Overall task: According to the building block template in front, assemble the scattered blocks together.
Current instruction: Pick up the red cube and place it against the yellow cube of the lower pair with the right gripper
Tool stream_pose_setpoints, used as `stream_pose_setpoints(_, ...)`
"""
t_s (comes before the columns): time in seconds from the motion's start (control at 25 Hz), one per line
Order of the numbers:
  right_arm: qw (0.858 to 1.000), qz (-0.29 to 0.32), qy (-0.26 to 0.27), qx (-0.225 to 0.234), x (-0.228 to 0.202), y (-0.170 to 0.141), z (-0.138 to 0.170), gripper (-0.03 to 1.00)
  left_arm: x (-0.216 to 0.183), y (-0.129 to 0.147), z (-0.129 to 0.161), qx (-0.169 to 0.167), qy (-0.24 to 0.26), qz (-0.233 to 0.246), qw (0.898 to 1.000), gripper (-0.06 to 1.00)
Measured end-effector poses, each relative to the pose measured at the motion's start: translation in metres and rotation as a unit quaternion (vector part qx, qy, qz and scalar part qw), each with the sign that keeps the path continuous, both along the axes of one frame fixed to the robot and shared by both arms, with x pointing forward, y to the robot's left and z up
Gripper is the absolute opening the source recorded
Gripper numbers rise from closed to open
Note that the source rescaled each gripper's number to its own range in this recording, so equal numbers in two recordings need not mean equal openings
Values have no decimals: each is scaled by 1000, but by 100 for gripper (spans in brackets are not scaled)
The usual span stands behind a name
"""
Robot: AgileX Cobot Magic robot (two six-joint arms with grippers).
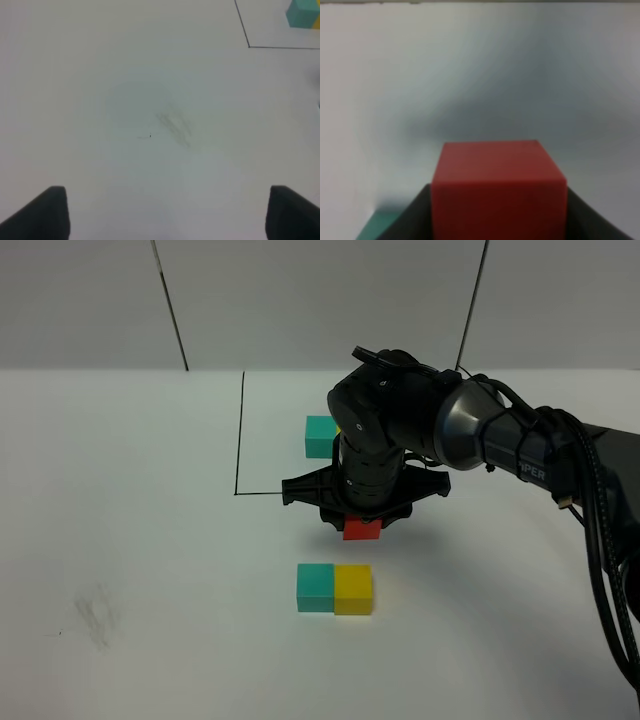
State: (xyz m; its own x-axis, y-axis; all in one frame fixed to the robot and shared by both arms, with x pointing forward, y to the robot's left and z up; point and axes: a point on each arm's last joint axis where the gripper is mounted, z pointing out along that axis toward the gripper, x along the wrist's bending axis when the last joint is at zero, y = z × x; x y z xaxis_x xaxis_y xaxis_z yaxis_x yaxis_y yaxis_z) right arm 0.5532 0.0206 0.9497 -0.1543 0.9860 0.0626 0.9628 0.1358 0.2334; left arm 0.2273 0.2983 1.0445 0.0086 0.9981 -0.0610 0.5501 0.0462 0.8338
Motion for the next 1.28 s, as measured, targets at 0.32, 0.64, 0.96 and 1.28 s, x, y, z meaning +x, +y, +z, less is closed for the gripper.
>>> stream_pose_setpoints(0.32,1000,3,14,-15,-3,4,-14,26,0,0,0,0,0,0,1000,95)
stream_pose_setpoints(0.64,1000,-8,20,-15,-3,5,-19,26,0,0,0,0,0,0,1000,95)
stream_pose_setpoints(0.96,999,-14,39,-16,-4,7,-31,26,0,0,0,0,0,0,1000,95)
stream_pose_setpoints(1.28,999,-17,44,-13,-5,7,-32,26,0,0,0,0,0,0,1000,95)
